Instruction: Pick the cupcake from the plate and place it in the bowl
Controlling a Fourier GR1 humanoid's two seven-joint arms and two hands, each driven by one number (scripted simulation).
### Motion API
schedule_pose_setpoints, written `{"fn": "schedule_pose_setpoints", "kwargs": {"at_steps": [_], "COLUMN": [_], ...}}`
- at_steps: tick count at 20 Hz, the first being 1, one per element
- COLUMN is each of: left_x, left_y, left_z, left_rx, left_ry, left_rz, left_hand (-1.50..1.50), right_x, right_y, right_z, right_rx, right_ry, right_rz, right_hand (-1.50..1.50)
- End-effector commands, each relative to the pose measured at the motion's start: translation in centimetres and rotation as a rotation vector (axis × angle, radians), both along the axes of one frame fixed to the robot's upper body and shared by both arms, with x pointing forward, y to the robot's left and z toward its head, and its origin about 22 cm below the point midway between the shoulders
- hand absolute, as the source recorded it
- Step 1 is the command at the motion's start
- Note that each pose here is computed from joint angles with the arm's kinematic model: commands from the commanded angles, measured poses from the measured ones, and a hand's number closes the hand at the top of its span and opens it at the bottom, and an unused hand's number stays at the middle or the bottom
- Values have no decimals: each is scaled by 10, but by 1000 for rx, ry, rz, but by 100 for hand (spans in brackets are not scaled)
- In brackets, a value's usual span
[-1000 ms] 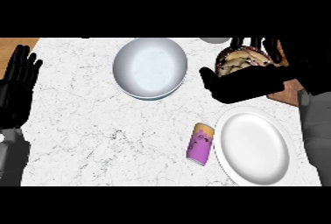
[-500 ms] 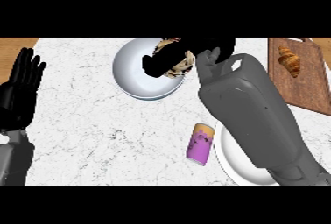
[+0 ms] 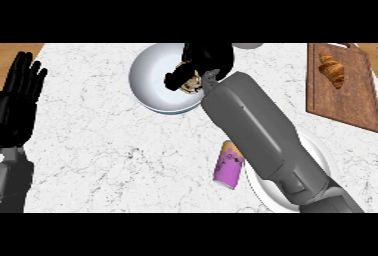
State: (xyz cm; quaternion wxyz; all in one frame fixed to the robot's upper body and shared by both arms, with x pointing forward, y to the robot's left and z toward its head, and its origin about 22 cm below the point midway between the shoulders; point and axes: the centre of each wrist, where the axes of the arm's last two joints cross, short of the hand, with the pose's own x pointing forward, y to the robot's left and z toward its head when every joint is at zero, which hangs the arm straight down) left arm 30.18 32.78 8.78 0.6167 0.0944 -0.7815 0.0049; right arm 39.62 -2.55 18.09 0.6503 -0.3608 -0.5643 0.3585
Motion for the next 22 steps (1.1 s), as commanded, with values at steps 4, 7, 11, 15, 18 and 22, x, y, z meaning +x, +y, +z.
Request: {"fn": "schedule_pose_setpoints", "kwargs": {"at_steps": [4,7,11,15,18,22], "left_x": [14,10,6,10,-1,-2], "left_y": [-13,-19,-14,-8,-2,6], "left_z": [9,2,-5,-3,16,14], "left_rx": [4,-10,-5,13,5,-13], "left_ry": [-14,-14,-13,-4,5,17], "left_rz": [-23,-37,-59,-2,-10,31], "left_hand": [0,0,0,0,0,0], "right_x": [10,16,21,24,26,28], "right_y": [-11,-10,-27,-15,-32,-75], "right_z": [-70,-61,-72,-42,-67,-68], "right_rx": [128,264,419,480,504,558], "right_ry": [64,36,-136,-336,-388,-421], "right_rz": [-153,-147,-152,-201,-292,-392], "right_hand": [-150,-150,-150,-150,-150,-150]}}
